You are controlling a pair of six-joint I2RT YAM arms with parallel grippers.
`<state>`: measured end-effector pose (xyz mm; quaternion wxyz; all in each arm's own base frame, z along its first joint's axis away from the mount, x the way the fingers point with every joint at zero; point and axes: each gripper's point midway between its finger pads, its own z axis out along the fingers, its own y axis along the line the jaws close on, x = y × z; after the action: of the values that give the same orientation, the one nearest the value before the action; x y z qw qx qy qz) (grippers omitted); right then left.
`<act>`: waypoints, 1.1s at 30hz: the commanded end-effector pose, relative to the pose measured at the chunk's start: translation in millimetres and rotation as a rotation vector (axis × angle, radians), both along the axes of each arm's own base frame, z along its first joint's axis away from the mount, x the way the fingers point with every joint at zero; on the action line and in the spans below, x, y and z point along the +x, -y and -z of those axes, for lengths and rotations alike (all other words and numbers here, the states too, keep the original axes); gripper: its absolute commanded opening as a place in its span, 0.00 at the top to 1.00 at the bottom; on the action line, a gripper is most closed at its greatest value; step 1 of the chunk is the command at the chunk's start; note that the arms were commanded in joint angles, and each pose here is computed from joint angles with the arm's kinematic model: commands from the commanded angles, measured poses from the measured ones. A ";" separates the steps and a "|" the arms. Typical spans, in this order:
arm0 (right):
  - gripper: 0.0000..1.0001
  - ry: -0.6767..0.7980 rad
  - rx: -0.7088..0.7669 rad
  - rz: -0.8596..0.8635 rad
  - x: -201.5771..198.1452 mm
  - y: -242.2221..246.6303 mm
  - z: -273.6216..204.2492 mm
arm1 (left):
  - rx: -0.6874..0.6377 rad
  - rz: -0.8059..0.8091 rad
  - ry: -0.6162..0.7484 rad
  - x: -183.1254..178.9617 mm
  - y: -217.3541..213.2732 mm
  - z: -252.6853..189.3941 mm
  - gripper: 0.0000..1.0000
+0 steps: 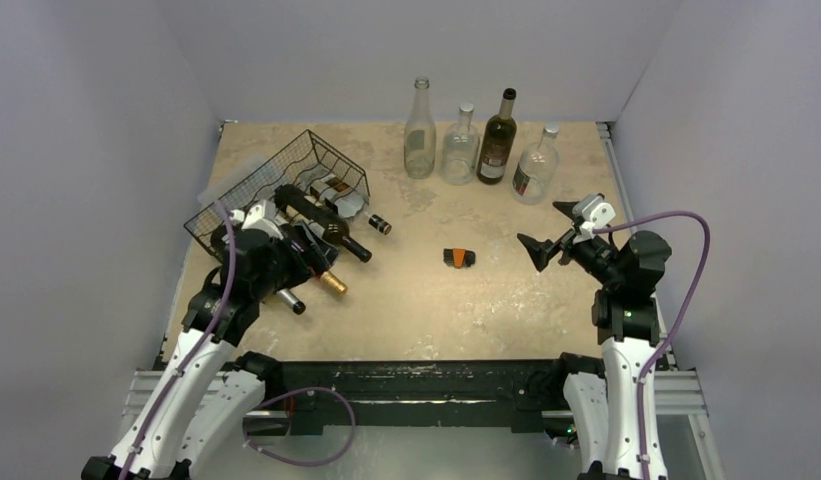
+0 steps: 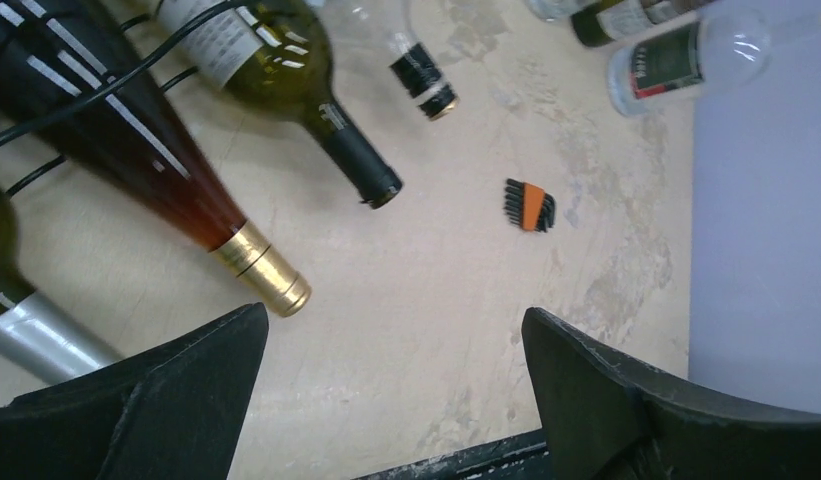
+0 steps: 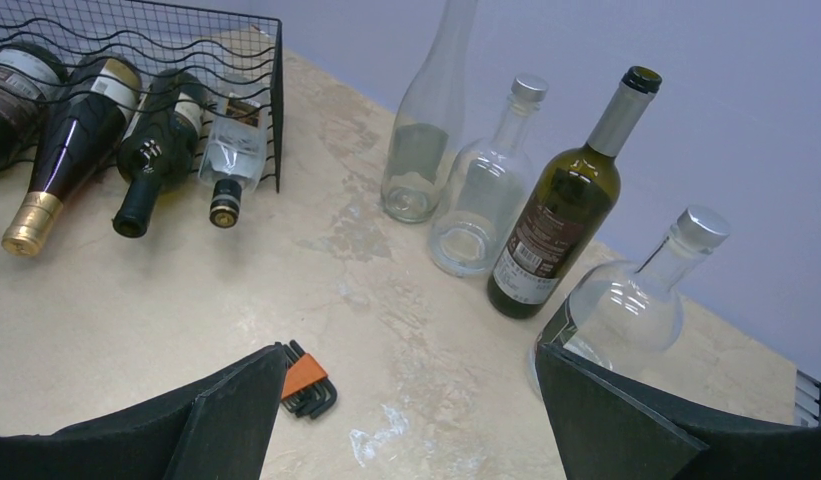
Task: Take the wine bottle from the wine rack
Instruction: Pick up the wine bottle from the wine rack.
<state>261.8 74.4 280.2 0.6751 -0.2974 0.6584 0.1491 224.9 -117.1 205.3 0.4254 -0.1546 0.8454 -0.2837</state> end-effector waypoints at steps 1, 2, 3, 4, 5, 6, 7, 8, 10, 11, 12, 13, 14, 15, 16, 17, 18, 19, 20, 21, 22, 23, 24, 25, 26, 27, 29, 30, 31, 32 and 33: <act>0.01 0.033 -0.003 -0.019 -0.5 -2.5 -6.0 | 0.010 -0.233 -0.181 -8.8 -30.0 25.4 0.03; 0.01 0.034 -0.001 -0.023 -0.6 -3.1 -6.3 | 0.022 -0.256 -0.220 -14.1 -33.9 28.4 0.04; 0.01 0.031 0.003 -0.030 -0.8 -4.2 -6.2 | 0.039 -0.268 -0.259 -19.2 -36.8 30.5 0.04; 0.01 0.029 0.006 -0.035 -0.8 -5.0 -5.8 | 0.055 -0.279 -0.290 -24.3 -39.8 31.4 0.04; 0.01 0.029 0.007 -0.039 -1.1 -5.7 -5.4 | 0.072 -0.300 -0.322 -29.3 -44.1 33.3 0.04; 0.01 0.029 0.007 -0.040 -1.4 -5.9 -5.3 | 0.081 -0.324 -0.350 -33.4 -47.7 35.7 0.04; 0.01 0.029 0.007 -0.038 -1.8 -5.7 -5.1 | 0.092 -0.347 -0.374 -36.8 -51.3 38.9 0.04; 0.01 0.032 0.005 -0.034 -2.1 -5.1 -5.4 | 0.100 -0.370 -0.398 -40.0 -54.5 43.0 0.04; 0.01 0.036 0.001 -0.028 -2.5 -4.3 -5.8 | 0.129 -0.415 -0.439 -45.6 -61.9 51.7 0.04; 0.01 0.035 0.001 -0.028 -2.5 -4.3 -5.7 | 0.145 -0.436 -0.460 -48.5 -65.6 55.4 0.04; 0.01 0.033 0.002 -0.030 -2.3 -4.5 -5.3 | 0.162 -0.446 -0.474 -49.8 -68.2 58.7 0.04; 0.01 0.031 0.002 -0.033 -2.0 -4.8 -4.9 | 0.176 -0.458 -0.486 -50.4 -70.5 61.6 0.04; 0.01 0.029 0.003 -0.036 -1.9 -5.3 -4.5 | 0.187 -0.470 -0.495 -50.7 -72.7 63.2 0.04; 0.01 0.027 0.005 -0.041 -2.4 -6.0 -3.9 | 0.196 -0.474 -0.501 -50.3 -73.6 64.6 0.04; 0.01 0.027 0.005 -0.046 -2.7 -6.7 -3.4 | 0.199 -0.476 -0.504 -49.5 -73.7 65.1 0.04; 0.01 0.026 0.007 -0.049 -2.9 -7.1 -3.2 | 0.200 -0.474 -0.502 -48.1 -73.1 65.1 0.04; 0.01 0.029 0.006 -0.050 -3.1 -7.3 -3.7 | 0.201 -0.474 -0.503 -47.3 -72.9 65.8 0.04; 0.01 0.031 0.005 -0.049 -3.4 -7.4 -3.8 | 0.200 -0.474 -0.495 -45.9 -72.8 65.3 0.04; 0.01 0.033 0.005 -0.049 -3.5 -7.2 -4.2 | 0.203 -0.480 -0.488 -44.9 -74.0 65.5 0.04; 0.01 0.032 0.005 -0.049 -3.6 -7.4 -4.1 | 0.207 -0.491 -0.481 -44.1 -76.0 66.1 0.04; 0.01 0.031 0.007 -0.051 -3.7 -7.5 -4.2 | 0.214 -0.502 -0.474 -43.3 -78.4 67.3 0.04; 0.01 0.031 0.006 -0.051 -3.8 -7.7 -4.0 | 0.217 -0.508 -0.465 -42.0 -79.7 68.4 0.04; 0.01 0.030 0.006 -0.049 -3.5 -7.2 -3.5 | 0.218 -0.518 -0.460 -40.7 -80.9 70.2 0.04; 0.01 0.031 0.005 -0.046 -3.3 -6.9 -3.4 | 0.217 -0.526 -0.456 -39.3 -81.6 72.5 0.04; 0.01 0.027 0.005 -0.044 -2.7 -6.4 -2.2 | 0.214 -0.532 -0.452 -37.1 -81.5 74.7 0.04; 0.01 0.027 0.005 -0.043 -2.4 -6.2 -2.1 | 0.215 -0.537 -0.451 -35.2 -81.5 78.0 0.04; 0.01 0.027 0.004 -0.046 -2.5 -6.5 -1.7 | 0.227 -0.551 -0.458 -31.2 -82.7 83.7 0.05; 0.01 0.028 0.004 -0.048 -2.7 -6.9 -1.6 | 0.237 -0.555 -0.466 -30.3 -83.5 86.8 0.05; 0.01 0.027 0.004 -0.048 -2.8 -6.9 -1.3 | 0.251 -0.563 -0.475 -29.1 -85.0 89.8 0.06; 0.01 0.029 0.004 -0.049 -3.0 -7.0 -1.6 | 0.261 -0.567 -0.481 -27.9 -85.7 92.3 0.06; 0.01 0.028 0.006 -0.051 -3.2 -7.4 -1.5 | 0.271 -0.568 -0.490 -27.1 -86.0 95.6 0.07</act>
<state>260.0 78.3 276.7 0.6733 -0.3048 0.6543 0.1601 184.4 -35.6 115.8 0.2740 -0.3769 0.8847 -0.0134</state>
